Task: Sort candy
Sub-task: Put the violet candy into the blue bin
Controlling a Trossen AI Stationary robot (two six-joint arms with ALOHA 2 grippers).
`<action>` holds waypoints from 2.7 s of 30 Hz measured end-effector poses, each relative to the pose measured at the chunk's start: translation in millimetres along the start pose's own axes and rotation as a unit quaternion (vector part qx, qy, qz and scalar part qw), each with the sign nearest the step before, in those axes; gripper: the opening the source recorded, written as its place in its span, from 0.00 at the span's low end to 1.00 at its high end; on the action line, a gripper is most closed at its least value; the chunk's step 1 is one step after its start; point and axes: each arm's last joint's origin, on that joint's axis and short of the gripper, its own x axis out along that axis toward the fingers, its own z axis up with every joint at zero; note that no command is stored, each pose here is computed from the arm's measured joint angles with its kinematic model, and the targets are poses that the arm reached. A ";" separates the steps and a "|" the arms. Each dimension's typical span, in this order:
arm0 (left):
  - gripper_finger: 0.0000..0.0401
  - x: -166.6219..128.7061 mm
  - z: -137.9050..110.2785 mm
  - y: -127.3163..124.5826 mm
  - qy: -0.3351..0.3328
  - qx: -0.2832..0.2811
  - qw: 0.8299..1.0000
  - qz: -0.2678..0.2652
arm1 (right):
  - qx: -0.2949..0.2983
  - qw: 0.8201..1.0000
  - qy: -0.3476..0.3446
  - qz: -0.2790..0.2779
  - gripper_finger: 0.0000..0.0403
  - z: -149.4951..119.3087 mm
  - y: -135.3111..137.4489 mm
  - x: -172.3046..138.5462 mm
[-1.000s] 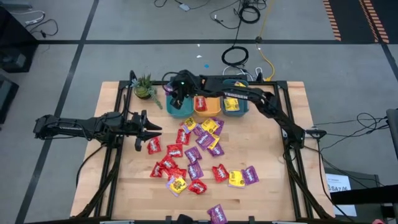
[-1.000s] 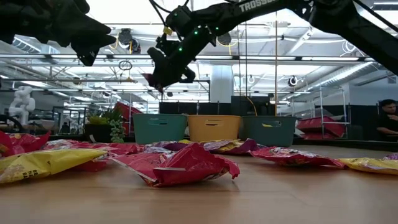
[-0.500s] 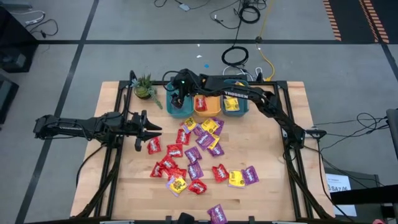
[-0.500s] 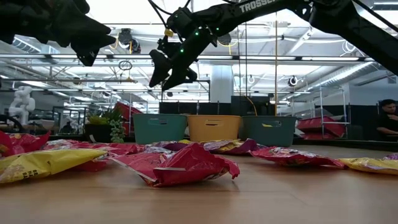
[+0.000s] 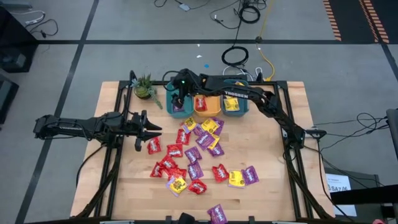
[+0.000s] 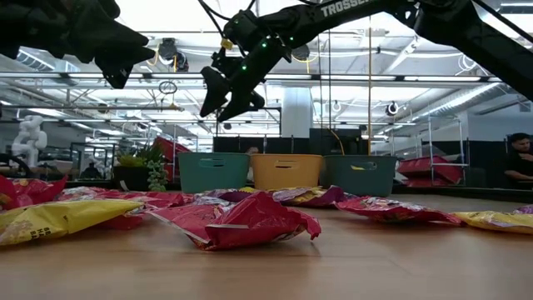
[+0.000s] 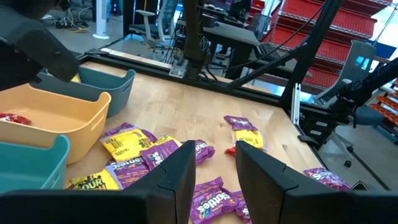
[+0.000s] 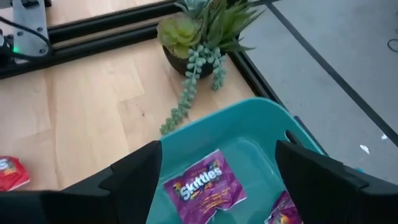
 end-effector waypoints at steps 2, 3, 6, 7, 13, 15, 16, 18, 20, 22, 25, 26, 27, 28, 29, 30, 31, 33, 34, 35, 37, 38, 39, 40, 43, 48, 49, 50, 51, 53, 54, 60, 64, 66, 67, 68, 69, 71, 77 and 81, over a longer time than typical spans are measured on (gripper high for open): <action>0.31 0.0 0.0 0.0 0.000 0.000 1.000 0.000 | 0.000 1.000 0.014 -0.002 0.76 -0.4 -0.3 -5.5; 0.31 0.0 0.0 0.1 0.000 0.000 1.000 0.000 | 0.000 1.000 0.018 -0.005 0.76 1.2 -0.9 -10.8; 0.31 0.0 0.0 0.0 0.000 0.000 1.000 0.000 | 0.009 0.998 0.055 -0.034 0.76 2.4 -2.6 -34.2; 0.31 0.0 0.0 0.0 0.000 0.000 1.000 0.000 | 0.016 0.996 0.071 -0.041 0.76 2.2 -2.0 -43.5; 0.31 0.0 0.2 0.0 -0.001 0.000 1.000 0.000 | 0.074 0.981 0.172 -0.054 0.76 -3.0 12.2 -109.4; 0.31 0.0 0.3 -0.1 -0.002 0.000 1.000 0.000 | 0.106 0.972 0.198 -0.071 0.76 -6.1 21.2 -133.4; 0.31 0.0 0.3 -0.1 -0.002 0.000 1.000 0.000 | 0.123 0.967 0.209 -0.081 0.76 -8.0 27.1 -146.8; 0.31 0.0 0.3 -0.1 -0.002 0.000 1.000 0.000 | 0.154 0.958 0.222 -0.098 0.76 -11.2 39.8 -171.2; 0.31 0.0 0.3 0.0 -0.002 0.000 1.000 0.000 | 0.178 0.950 0.231 -0.113 0.76 -16.2 55.4 -194.9; 0.31 0.0 0.3 0.0 -0.001 0.000 1.000 0.000 | 0.208 0.941 0.239 -0.121 0.76 -22.1 72.4 -216.9; 0.31 0.0 0.3 -0.1 -0.002 0.000 1.000 0.000 | 0.239 0.935 0.230 -0.123 0.76 -31.1 102.3 -245.5; 0.31 0.0 0.3 0.0 -0.002 0.000 1.000 0.000 | 0.247 0.936 0.222 -0.118 0.76 -33.8 112.8 -254.3; 0.31 0.0 0.3 0.0 -0.002 0.000 1.000 0.000 | 0.254 0.936 0.217 -0.110 0.76 -37.0 123.7 -262.6; 0.31 0.0 0.3 0.0 -0.002 0.000 1.000 0.000 | 0.260 0.936 0.215 -0.102 0.76 -40.9 134.6 -269.6; 0.31 0.0 0.4 0.0 -0.002 0.000 1.000 0.000 | 0.268 0.934 0.215 -0.096 0.76 -45.0 145.0 -275.5; 0.31 0.0 0.3 0.0 -0.002 0.000 1.000 0.000 | 0.274 0.933 0.216 -0.089 0.76 -49.3 154.8 -281.2; 0.31 0.0 0.3 0.0 -0.002 0.000 1.000 0.000 | 0.277 0.932 0.218 -0.082 0.76 -53.8 164.4 -286.8; 0.31 0.0 0.3 0.0 -0.002 0.000 1.000 0.000 | 0.285 0.929 0.224 -0.076 0.76 -63.4 182.3 -293.4; 0.31 0.0 0.4 0.0 -0.002 0.000 1.000 0.000 | 0.287 0.927 0.230 -0.072 0.76 -68.6 191.3 -296.5; 0.31 0.0 0.3 0.0 -0.001 0.000 1.000 0.000 | 0.285 0.926 0.237 -0.069 0.76 -74.7 201.5 -298.4; 0.31 0.0 0.3 0.0 -0.002 0.000 1.000 0.000 | 0.281 0.923 0.255 -0.063 0.76 -88.4 221.9 -301.8; 0.31 0.0 0.3 0.0 -0.002 0.000 1.000 0.000 | 0.279 0.922 0.262 -0.063 0.76 -95.8 232.1 -303.3; 0.31 0.0 0.3 0.0 -0.002 0.000 1.000 0.000 | 0.276 0.920 0.271 -0.063 0.76 -103.8 242.4 -304.5; 0.31 0.0 0.3 -0.1 -0.002 0.000 1.000 0.000 | 0.273 0.919 0.277 -0.065 0.76 -112.0 252.6 -304.9; 0.31 0.0 0.3 0.0 -0.002 0.000 1.000 0.000 | 0.272 0.916 0.289 -0.063 0.76 -136.1 282.7 -305.8; 0.31 0.0 0.3 0.0 -0.002 0.000 1.000 0.000 | 0.292 0.907 0.302 -0.033 0.76 -171.8 329.8 -301.5; 0.31 0.0 0.3 0.0 -0.002 0.000 1.000 0.000 | 0.297 0.904 0.305 -0.027 0.76 -177.9 337.4 -299.9; 0.31 0.0 0.3 0.0 -0.002 0.000 1.000 0.000 | 0.298 0.902 0.312 -0.025 0.76 -184.8 344.6 -297.7; 0.31 0.0 0.3 0.0 -0.002 0.000 1.000 0.000 | 0.299 0.898 0.321 -0.025 0.76 -191.5 350.8 -294.5; 0.31 0.0 0.3 0.0 -0.002 0.000 1.000 0.000 | 0.303 0.891 0.336 -0.032 0.76 -205.6 362.3 -285.7; 0.31 0.0 0.3 0.0 -0.002 0.000 1.000 0.000 | 0.305 0.888 0.342 -0.033 0.76 -211.9 367.8 -281.4; 0.31 0.0 0.4 -0.1 -0.002 0.000 1.000 0.000 | 0.327 0.872 0.362 -0.029 0.76 -241.8 394.6 -250.6; 0.31 0.0 0.4 -0.1 -0.002 0.000 1.000 0.000 | 0.339 0.868 0.361 -0.040 0.76 -252.9 401.2 -230.1; 0.31 0.0 0.3 0.0 -0.002 0.000 1.000 0.000 | 0.345 0.865 0.360 -0.054 0.76 -257.4 401.4 -218.1; 0.31 0.0 0.4 0.0 -0.002 0.000 1.000 0.000 | 0.347 0.864 0.360 -0.061 0.76 -259.9 401.5 -212.4; 0.31 0.0 0.3 0.0 -0.002 0.000 1.000 0.000 | 0.348 0.863 0.361 -0.068 0.76 -263.7 402.0 -205.6; 0.31 0.0 0.4 -0.1 -0.002 0.000 1.000 0.000 | 0.351 0.861 0.360 -0.071 0.76 -266.8 403.1 -199.7; 0.31 0.0 0.3 0.0 -0.002 0.000 1.000 0.000 | 0.360 0.855 0.367 -0.071 0.76 -273.0 406.2 -187.2; 0.31 0.0 0.4 0.0 -0.002 0.000 1.000 0.000 | 0.368 0.817 0.431 -0.103 0.76 -294.7 408.8 -161.7; 0.31 0.0 0.3 0.0 -0.002 0.000 1.000 0.000 | 0.367 0.818 0.430 -0.109 0.68 -299.4 409.8 -160.4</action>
